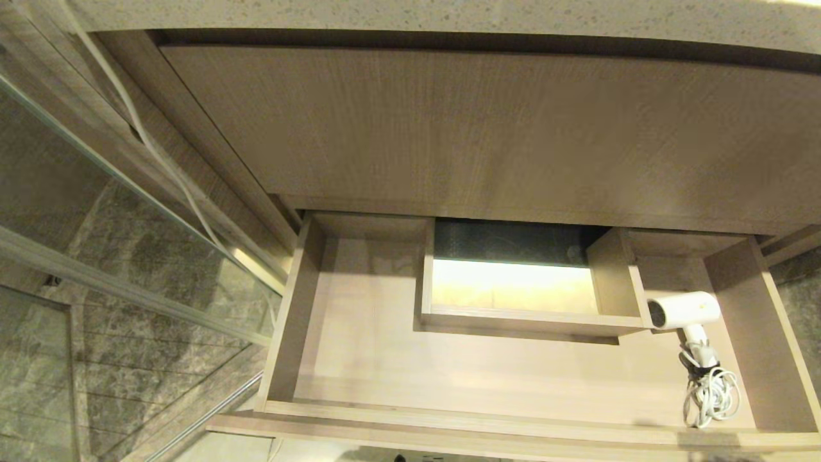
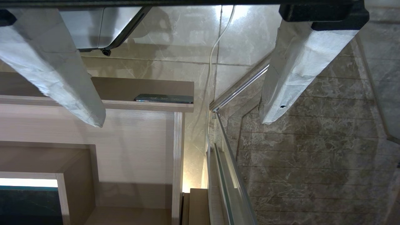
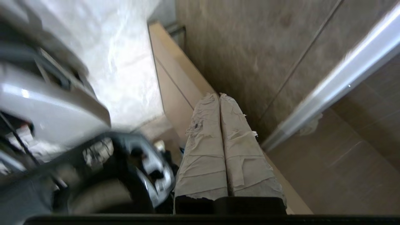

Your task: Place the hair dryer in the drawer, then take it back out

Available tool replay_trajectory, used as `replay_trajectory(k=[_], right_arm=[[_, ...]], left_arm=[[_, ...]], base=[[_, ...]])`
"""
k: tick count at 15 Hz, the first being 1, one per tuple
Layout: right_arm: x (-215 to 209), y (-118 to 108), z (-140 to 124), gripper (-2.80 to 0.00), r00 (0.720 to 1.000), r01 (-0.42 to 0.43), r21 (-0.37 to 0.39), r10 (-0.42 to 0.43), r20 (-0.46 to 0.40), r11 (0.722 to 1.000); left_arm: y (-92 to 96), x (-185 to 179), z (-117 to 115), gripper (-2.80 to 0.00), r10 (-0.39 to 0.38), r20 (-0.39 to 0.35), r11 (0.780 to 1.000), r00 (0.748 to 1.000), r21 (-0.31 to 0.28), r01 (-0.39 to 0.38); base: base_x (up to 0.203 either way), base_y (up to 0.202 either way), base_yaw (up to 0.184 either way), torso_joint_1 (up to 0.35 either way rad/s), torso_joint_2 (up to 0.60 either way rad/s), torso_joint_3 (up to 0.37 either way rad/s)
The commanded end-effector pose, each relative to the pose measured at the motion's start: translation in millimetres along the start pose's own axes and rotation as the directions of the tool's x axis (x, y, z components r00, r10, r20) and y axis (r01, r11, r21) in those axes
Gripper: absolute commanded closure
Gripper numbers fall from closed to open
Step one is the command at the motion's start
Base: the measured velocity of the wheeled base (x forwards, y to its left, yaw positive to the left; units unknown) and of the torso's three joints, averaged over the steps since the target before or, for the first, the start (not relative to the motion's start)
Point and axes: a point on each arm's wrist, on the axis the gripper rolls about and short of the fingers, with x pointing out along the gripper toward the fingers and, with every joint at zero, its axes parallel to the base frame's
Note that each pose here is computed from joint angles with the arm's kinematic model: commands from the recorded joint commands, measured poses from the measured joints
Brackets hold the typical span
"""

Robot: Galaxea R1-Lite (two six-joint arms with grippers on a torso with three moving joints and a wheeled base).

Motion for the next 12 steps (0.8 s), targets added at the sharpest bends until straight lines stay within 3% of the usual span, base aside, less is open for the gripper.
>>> replay_trajectory(k=[1, 9, 12], right_arm=[[19, 3, 18, 0.00, 0.997, -0.003, -0.016, 0.001, -0.078, 1.000], [85, -11, 69, 0.00, 0.968, 0.027, 0.063, -0.011, -0.251, 0.998], [100, -7, 73, 0.00, 0.955, 0.009, 0.026, 0.000, -0.297, 1.000]], left_arm=[[0.0, 0, 0, -2.80, 0.000, 0.000, 1.000, 1.000, 0.000, 0.000], [0.0, 0, 0, -2.80, 0.000, -0.001, 1.000, 1.000, 0.000, 0.000], [0.0, 0, 0, -2.80, 0.000, 0.000, 1.000, 1.000, 0.000, 0.000]], base=[[0.000, 0.000, 0.000, 0.000, 0.00, 0.000], [0.000, 0.000, 0.000, 0.000, 0.00, 0.000], [0.000, 0.000, 0.000, 0.000, 0.00, 0.000]])
